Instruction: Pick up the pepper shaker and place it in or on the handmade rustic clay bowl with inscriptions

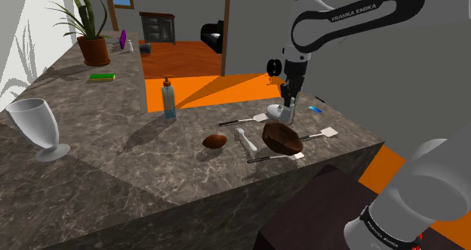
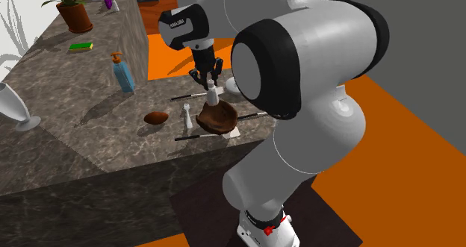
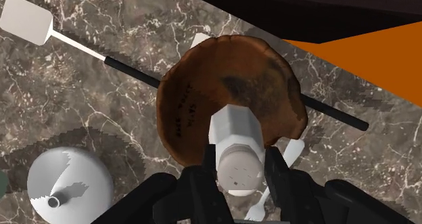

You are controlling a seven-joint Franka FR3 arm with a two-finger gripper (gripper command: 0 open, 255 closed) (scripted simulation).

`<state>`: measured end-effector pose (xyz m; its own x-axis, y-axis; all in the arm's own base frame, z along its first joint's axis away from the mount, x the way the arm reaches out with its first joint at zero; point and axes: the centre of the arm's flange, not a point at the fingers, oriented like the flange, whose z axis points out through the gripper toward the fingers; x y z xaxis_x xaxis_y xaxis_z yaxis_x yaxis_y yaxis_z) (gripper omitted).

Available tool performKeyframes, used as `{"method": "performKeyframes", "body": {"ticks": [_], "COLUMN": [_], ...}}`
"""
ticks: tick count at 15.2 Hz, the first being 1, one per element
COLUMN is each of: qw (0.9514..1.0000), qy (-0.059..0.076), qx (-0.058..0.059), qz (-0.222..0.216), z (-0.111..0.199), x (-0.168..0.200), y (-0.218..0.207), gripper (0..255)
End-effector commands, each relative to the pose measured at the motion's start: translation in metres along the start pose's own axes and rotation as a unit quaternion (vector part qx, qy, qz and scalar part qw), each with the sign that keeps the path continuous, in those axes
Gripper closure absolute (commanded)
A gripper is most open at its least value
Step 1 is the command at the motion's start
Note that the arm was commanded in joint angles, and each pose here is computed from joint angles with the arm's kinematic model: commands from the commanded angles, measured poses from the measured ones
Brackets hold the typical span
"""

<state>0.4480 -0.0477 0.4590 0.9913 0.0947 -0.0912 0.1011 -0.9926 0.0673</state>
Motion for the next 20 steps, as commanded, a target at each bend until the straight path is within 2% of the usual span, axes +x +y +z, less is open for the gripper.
{"method": "performKeyframes", "body": {"ticks": [1, 11, 19, 20], "qw": [1.0000, 1.0000, 1.0000, 1.0000], "qy": [0.000, 0.000, 0.000, 0.000], "qx": [0.000, 0.000, 0.000, 0.000], "qz": [0.000, 0.000, 0.000, 0.000], "z": [0.010, 0.063, 0.063, 0.063], "x": [0.002, 0.007, 0.007, 0.007], "y": [0.000, -0.003, -0.003, -0.003], "gripper": [255, 255, 255, 0]}}
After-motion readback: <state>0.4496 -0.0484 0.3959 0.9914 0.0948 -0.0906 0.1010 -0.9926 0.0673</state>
